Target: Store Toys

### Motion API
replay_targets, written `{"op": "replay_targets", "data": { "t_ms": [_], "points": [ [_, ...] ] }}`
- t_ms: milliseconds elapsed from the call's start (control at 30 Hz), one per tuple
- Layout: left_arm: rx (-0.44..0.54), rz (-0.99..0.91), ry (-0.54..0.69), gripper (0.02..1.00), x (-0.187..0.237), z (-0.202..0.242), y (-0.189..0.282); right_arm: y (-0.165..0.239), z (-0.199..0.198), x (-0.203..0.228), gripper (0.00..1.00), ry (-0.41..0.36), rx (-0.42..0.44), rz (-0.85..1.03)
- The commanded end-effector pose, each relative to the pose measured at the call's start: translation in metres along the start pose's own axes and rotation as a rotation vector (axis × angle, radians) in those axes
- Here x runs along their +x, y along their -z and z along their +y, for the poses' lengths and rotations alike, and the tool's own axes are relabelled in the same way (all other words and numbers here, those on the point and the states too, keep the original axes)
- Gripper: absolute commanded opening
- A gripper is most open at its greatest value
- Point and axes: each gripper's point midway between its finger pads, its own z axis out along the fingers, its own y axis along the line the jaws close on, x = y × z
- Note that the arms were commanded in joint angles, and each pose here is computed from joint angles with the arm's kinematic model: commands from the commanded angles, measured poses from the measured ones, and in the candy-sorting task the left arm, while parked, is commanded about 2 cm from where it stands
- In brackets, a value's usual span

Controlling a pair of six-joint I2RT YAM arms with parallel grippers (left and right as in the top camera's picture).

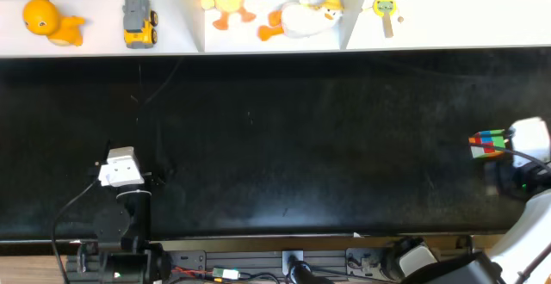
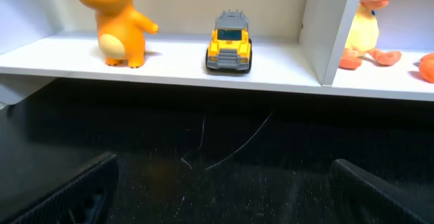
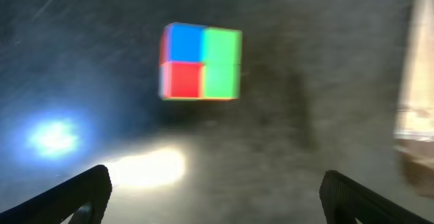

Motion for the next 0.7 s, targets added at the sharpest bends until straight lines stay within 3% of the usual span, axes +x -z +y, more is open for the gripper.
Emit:
{"op": "replay_targets", "data": {
  "t_ms": [33,167,333,533,700],
  "points": [
    [0.005,-0.006,-0.021,0.998,-0.001,-0.001,0.001,-0.012,0.023,-0.007,0.996,-0.014,-0.085,-0.1],
    [0.005,-0.006,-0.022,0.998,-0.001,-0.001,0.001,-0.02,0.023,-0.011,0.996,-0.085,-0.079,-0.157],
    [0.005,-0.007,-0.021,0.998,-0.001,-0.001,0.001,-0.022,0.022,-0.011,0.996,-0.1,-0.077,-0.175],
    [0.005,-0.006,-0.022,0.998,-0.001,-0.001,0.001,-0.017,0.009,-0.014,0.996,-0.182,-0.06,-0.253],
    [0.005,-0.006,-0.022,0.998,-0.001,-0.001,0.001,-0.023,0.006,-0.009,0.996,-0.186,-0.068,-0.247]
  ]
}}
